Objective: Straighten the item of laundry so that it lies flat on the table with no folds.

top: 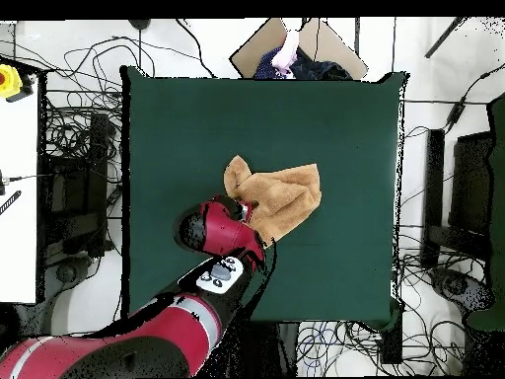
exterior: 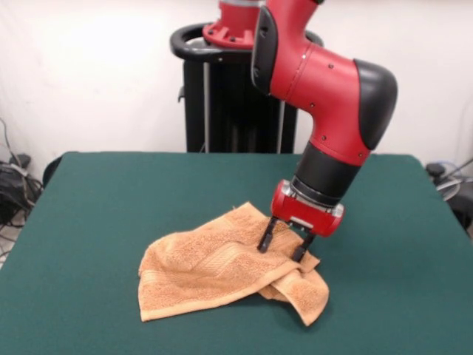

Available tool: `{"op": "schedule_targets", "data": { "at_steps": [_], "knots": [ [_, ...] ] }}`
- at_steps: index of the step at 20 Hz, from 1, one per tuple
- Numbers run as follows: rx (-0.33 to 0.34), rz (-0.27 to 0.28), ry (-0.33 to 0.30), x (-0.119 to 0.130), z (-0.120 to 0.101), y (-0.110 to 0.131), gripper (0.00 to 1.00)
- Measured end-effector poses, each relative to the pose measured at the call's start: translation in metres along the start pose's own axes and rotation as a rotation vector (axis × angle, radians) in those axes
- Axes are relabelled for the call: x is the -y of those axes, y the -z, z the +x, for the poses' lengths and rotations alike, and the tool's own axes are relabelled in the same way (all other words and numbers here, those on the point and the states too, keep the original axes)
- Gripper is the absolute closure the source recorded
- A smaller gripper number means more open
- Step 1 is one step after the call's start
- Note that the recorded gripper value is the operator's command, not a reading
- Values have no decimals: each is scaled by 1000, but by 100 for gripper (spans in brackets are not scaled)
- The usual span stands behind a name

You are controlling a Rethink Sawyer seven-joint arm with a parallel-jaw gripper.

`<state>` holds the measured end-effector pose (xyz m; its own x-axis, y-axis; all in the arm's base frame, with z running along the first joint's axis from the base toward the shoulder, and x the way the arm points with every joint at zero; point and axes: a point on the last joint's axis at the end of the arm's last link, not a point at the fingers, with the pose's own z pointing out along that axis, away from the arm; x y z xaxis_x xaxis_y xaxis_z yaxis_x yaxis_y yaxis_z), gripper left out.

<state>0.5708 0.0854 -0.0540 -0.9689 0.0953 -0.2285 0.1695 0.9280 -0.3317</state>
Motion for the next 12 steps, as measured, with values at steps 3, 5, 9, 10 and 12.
{"op": "schedule_targets", "data": {
  "at_steps": [3,5,9,10,12],
  "knots": [
    [1,0,0,0,0,0,0],
    [1,0,0,0,0,0,0],
    [1,0,-1,0,0,0,0],
    [1,0,-1,0,0,0,0],
    [2,-3,-3,-2,0,0,100]
  ]
}}
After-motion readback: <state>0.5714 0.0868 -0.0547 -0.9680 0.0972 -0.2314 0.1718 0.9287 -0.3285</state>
